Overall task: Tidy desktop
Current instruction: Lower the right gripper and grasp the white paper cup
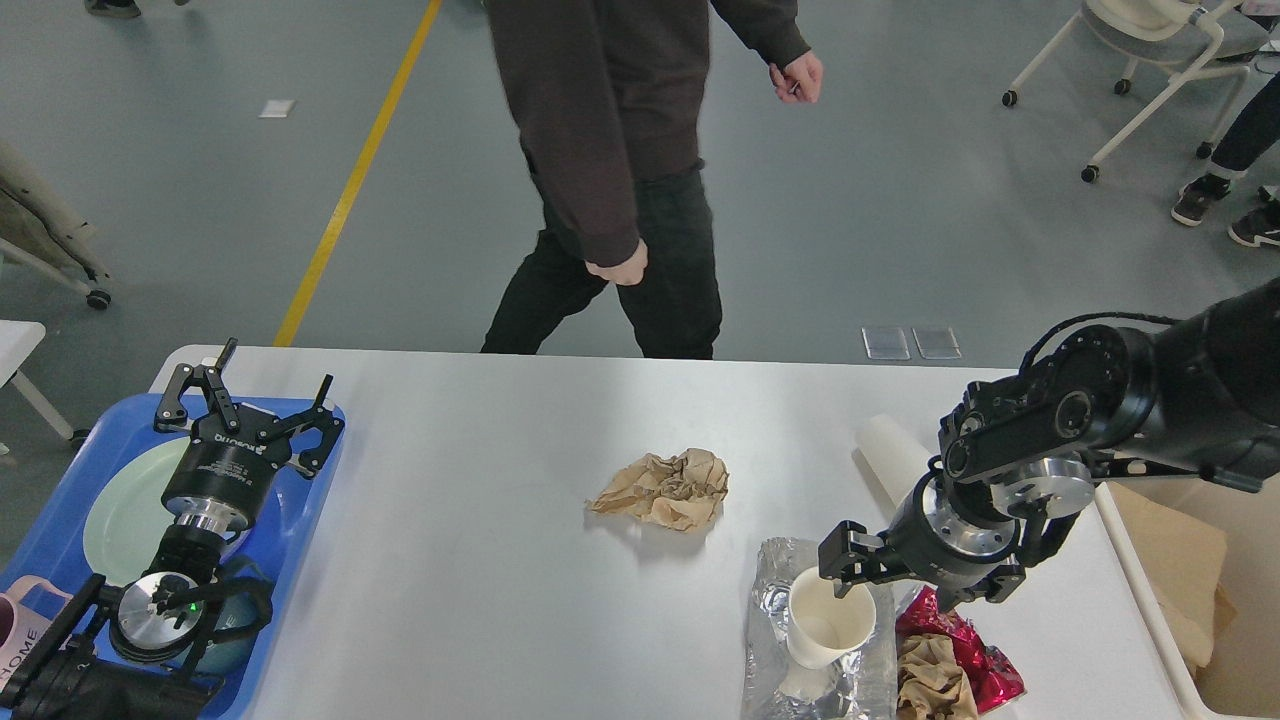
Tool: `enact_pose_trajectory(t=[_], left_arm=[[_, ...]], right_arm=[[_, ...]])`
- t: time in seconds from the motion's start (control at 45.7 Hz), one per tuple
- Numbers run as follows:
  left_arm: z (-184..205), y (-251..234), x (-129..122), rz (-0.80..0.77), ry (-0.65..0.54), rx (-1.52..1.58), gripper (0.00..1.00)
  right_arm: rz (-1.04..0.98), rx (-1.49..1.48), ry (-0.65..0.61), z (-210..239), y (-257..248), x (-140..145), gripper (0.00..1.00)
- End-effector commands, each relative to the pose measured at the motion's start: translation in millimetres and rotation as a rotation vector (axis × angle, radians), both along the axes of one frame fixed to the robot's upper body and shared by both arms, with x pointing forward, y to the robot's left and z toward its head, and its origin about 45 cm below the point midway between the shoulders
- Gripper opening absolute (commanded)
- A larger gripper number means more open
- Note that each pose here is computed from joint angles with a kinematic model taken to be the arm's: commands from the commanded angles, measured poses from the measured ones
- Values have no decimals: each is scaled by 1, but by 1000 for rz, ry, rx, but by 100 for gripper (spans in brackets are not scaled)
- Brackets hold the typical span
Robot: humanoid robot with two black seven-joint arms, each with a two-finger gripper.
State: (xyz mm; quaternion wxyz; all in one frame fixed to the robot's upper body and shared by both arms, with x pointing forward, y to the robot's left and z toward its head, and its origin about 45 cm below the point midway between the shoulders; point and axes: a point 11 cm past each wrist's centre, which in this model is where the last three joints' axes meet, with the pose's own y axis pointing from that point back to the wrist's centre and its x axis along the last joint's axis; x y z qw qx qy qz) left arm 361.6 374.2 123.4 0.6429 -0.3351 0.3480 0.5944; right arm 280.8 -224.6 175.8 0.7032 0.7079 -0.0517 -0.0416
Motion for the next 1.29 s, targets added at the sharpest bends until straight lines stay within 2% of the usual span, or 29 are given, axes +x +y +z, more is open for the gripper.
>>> enact_pose_trajectory(t=[0.0,0.066,0.153,0.285,0.35,0.416,0.438,1.138,1.27], left_arm=[[0,0,0,0,0,0,97],[0,0,0,0,0,0,97],[0,0,0,0,0,0,97],[0,0,0,0,0,0,97],[0,0,0,0,0,0,97],[0,0,0,0,0,0,97],[0,0,0,0,0,0,97],[0,0,0,-1,1,0,97],[0,0,0,-1,1,0,97]], right_arm=[[-8,-11,2,-24,1,-5,96],[-15,7,14,-37,5,-8,95],[-22,31,21,-54,15,-10,87],[-46,25,1,-72,13,-5,67],[-54,26,2,-74,12,-6,46],[-58,29,16,-73,11,-8,10],[-61,31,16,-73,12,-8,1],[-86,36,10,-70,8,-4,0],[-101,48,26,-54,6,4,0]])
